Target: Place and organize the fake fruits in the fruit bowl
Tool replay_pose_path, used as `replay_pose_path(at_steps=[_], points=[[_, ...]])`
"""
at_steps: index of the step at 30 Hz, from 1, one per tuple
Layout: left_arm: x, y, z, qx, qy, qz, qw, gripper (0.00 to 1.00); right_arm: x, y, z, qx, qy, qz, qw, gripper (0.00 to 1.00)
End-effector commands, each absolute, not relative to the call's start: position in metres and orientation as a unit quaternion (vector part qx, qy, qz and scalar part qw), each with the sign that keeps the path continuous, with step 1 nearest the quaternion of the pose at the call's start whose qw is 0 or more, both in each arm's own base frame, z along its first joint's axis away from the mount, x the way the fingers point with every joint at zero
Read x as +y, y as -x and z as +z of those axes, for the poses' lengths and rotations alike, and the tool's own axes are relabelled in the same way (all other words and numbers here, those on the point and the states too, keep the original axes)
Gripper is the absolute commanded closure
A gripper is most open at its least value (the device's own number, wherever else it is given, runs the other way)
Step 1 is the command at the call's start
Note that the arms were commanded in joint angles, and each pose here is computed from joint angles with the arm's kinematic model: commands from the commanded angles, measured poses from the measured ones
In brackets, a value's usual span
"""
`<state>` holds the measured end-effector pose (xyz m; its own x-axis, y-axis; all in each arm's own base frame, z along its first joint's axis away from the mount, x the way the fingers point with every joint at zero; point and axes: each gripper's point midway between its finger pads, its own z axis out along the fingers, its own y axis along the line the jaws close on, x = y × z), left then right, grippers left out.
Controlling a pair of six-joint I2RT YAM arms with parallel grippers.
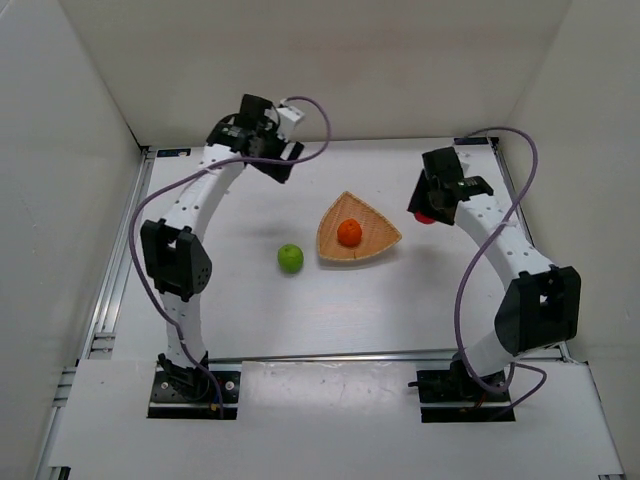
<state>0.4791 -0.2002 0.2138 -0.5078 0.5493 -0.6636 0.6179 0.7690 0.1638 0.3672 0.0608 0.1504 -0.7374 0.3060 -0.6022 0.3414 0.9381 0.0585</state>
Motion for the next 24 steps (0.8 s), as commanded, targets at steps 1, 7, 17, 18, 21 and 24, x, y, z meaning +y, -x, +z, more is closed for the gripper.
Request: replay_pose_path(at_steps=[1,7,17,18,21,24], points=[[-0.151,-0.458,0.191,0.908,-0.288,-0.039,0.301,0.00,0.123,-0.380,0.168,0.937,-0.084,0.049,0.335,1.00],[-0.129,-0.415,0.159,0.924,-0.292,-0.034,0.243,0.00,0.198,-0.363,0.125,0.962,0.014,0.070,0.262,1.00],[-0.170,-0.337,0.114,0.911,-0.374,-0.134,0.113,0.00,0.221,-0.367,0.112,0.970,0.007,0.087,0.228,0.38],[-0.176,-0.329,0.108,0.906,-0.390,-0.135,0.097,0.00,0.222,-0.370,0.115,0.968,0.007,0.090,0.232,0.32],[-0.190,-0.315,0.099,0.897,-0.407,-0.153,0.074,0.00,0.220,-0.370,0.128,0.965,0.010,0.091,0.245,0.18],[-0.196,-0.313,0.096,0.894,-0.412,-0.161,0.072,0.00,0.212,-0.372,0.137,0.963,0.006,0.082,0.258,0.08]])
